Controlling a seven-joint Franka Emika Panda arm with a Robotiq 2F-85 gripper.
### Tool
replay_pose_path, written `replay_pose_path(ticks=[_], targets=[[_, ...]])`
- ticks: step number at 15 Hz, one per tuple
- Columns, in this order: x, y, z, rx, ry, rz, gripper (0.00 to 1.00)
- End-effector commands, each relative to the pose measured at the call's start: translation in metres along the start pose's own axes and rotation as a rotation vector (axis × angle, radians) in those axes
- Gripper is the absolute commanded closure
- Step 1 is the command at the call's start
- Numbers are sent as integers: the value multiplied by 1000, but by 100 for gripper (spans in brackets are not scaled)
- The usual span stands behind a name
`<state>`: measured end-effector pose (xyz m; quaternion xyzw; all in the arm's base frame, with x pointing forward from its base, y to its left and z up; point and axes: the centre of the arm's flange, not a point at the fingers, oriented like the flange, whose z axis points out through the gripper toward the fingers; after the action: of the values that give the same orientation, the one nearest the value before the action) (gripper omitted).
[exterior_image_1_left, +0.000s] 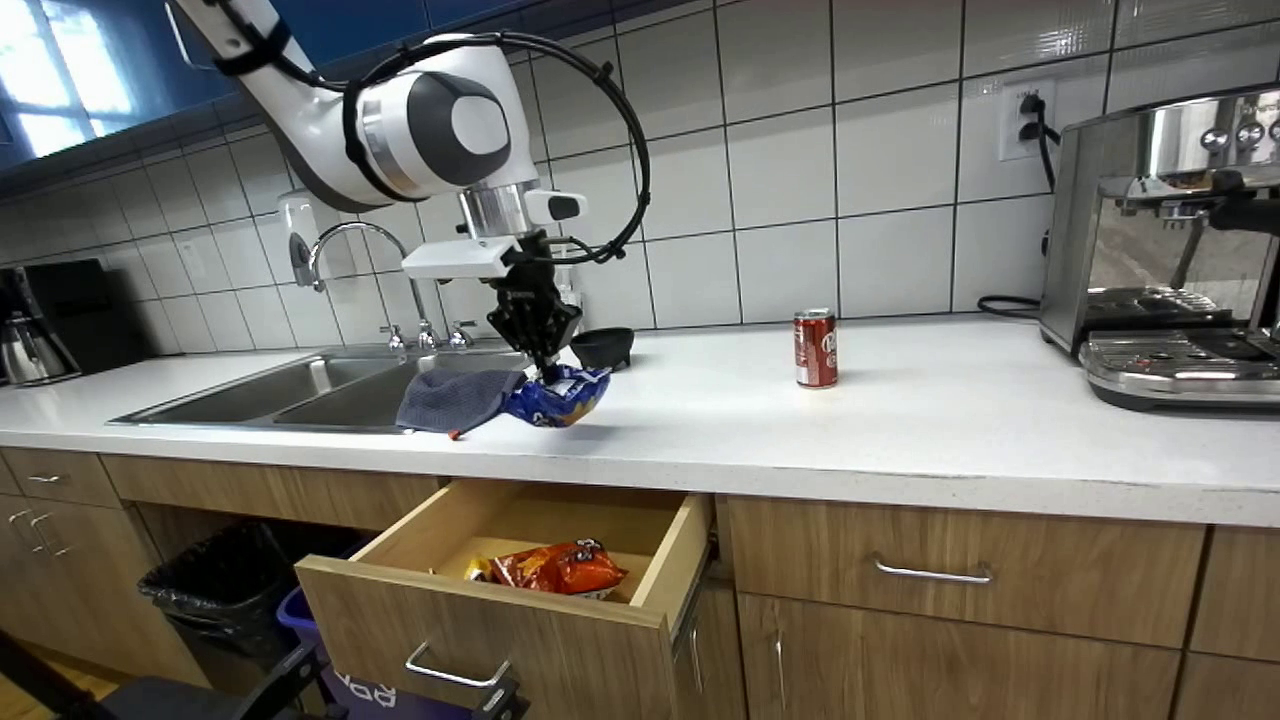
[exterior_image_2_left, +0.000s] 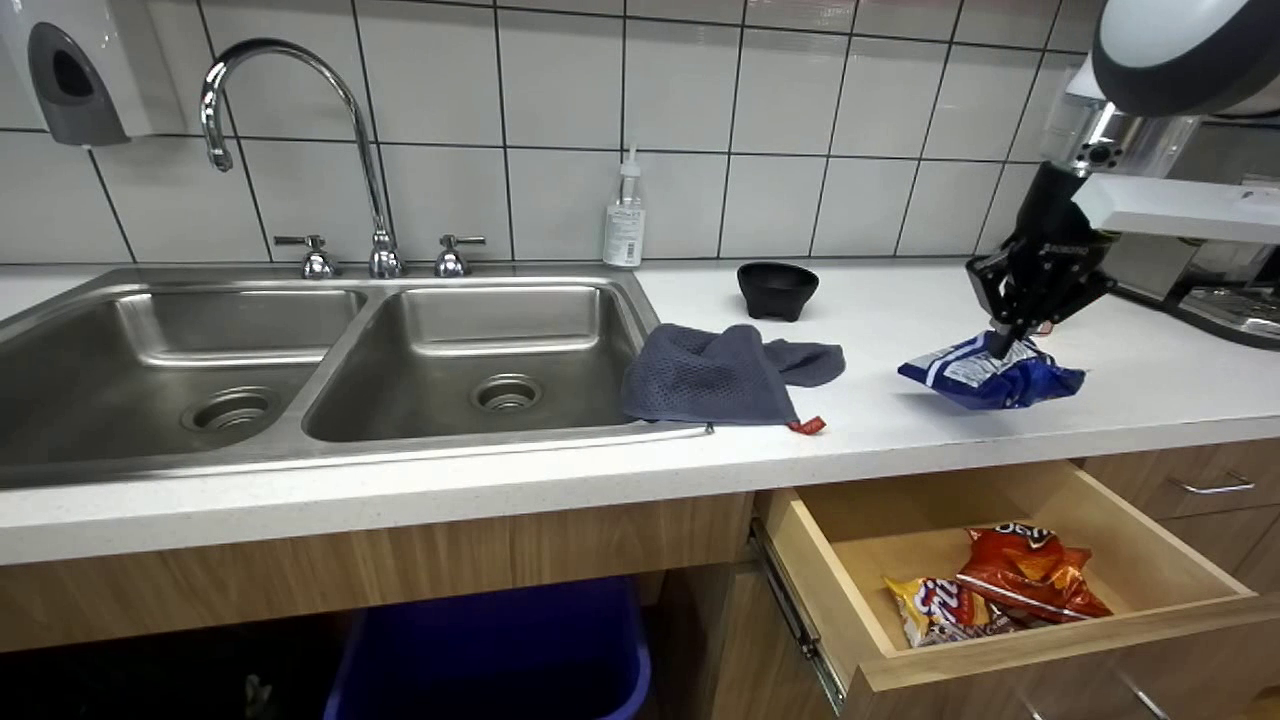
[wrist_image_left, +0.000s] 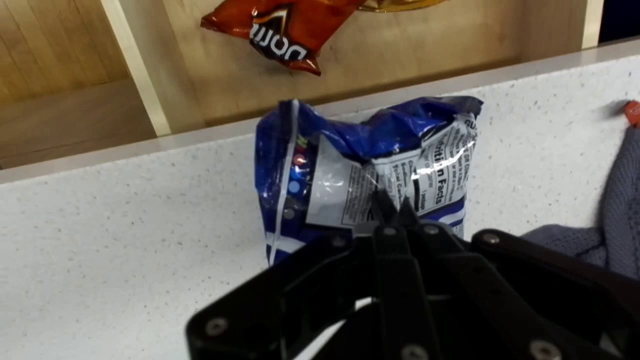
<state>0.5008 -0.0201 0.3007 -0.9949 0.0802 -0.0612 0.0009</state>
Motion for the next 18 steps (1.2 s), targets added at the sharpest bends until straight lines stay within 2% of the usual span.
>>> replay_pose_path(ticks=[1,8,18], targets=[[-39,-7,-9,-5,2,-31,100],[-77,-20,-1,-15,-44,-86,100],[-72,-28,21,-42,-110,-176,100]])
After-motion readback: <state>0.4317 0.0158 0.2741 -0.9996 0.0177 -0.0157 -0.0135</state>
